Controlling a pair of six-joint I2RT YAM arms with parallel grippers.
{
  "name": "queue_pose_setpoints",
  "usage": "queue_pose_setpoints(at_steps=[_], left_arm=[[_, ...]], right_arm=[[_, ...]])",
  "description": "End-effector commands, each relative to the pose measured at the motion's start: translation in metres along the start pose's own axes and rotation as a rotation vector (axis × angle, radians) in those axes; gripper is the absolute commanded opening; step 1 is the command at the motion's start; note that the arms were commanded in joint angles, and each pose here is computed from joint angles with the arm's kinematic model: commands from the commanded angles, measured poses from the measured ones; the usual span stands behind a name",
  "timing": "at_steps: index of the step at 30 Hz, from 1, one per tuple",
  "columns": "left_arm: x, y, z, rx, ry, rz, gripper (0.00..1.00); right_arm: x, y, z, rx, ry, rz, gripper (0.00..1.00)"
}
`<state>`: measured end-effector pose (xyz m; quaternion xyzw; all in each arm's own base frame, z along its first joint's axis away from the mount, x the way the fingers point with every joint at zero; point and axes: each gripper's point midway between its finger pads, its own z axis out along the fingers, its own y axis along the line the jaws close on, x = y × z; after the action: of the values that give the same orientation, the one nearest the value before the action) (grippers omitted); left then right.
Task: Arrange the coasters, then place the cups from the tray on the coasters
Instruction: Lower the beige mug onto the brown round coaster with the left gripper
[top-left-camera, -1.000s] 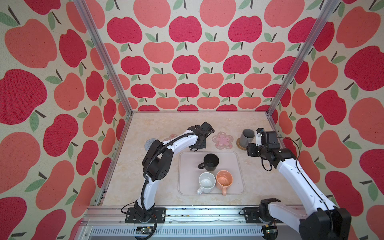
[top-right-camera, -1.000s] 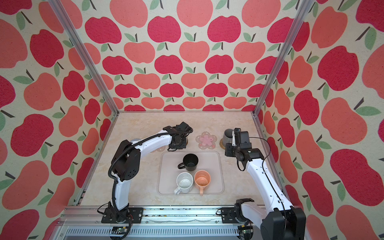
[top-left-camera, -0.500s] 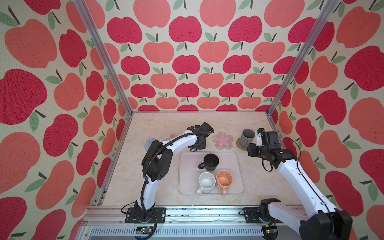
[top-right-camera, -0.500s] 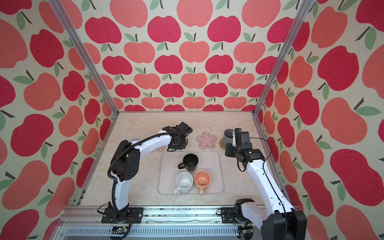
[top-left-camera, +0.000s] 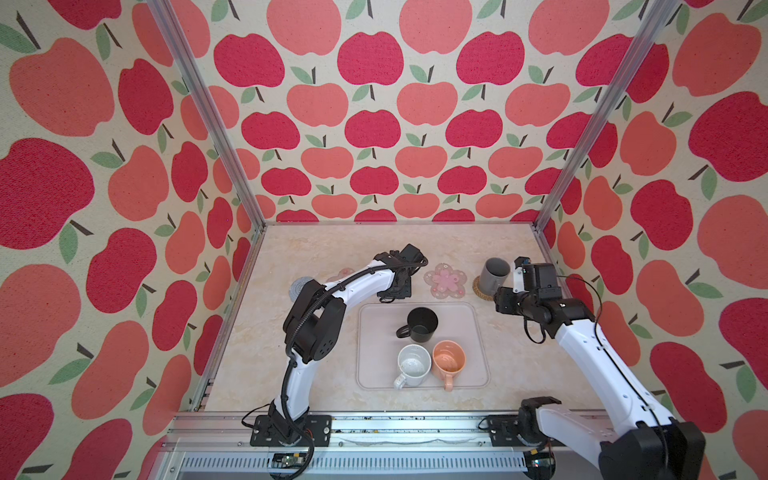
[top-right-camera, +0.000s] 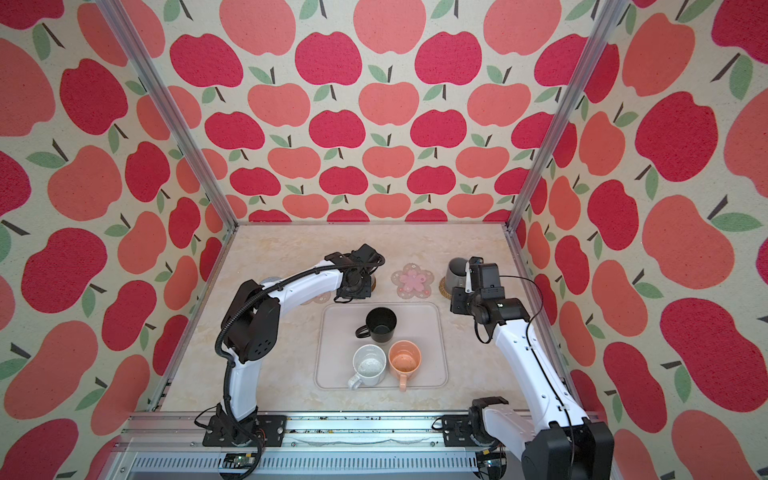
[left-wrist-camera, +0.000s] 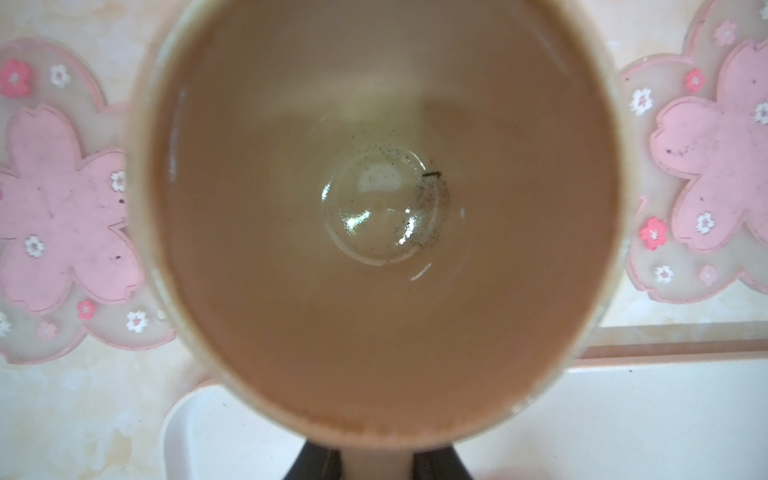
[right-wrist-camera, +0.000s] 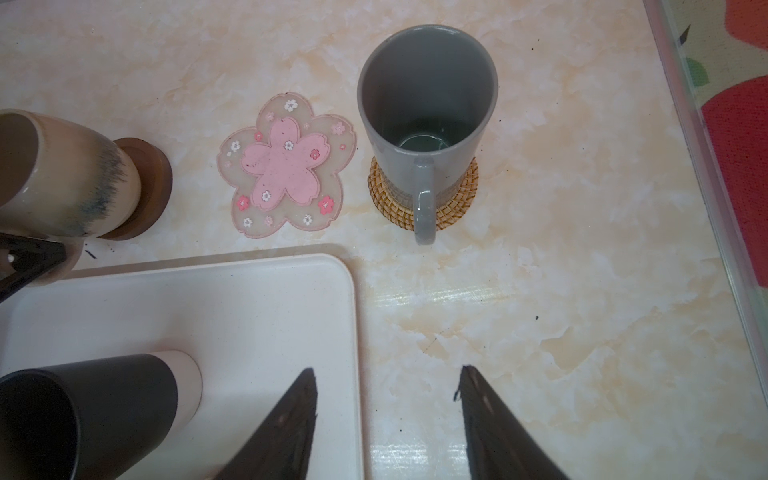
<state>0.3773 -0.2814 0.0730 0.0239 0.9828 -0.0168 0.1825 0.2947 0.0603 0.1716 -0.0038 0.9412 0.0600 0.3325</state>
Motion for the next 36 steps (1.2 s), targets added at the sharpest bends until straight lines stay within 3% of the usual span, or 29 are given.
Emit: queue_pose_setpoints(at_steps=[1,20,36], left_arm=[[-0.004,0.0,-0.003,0.011,-0.004,-0.037,0.25],[-0.015,0.002,-0.004,-0.016,-0.002,-0.083,0.24],[-0.004,0.002,0.004,-0.002,0.029,-0.094,0.24]], right_arm=[[0.002,-0.002,-0.004,0.0,-0.002,0.021,0.58],[0.003,-0.001,-0.002,-0.003,0.005,0.023,0.58],[0.004,-0.001,-0.002,-0.004,0.009,0.027,0.58]])
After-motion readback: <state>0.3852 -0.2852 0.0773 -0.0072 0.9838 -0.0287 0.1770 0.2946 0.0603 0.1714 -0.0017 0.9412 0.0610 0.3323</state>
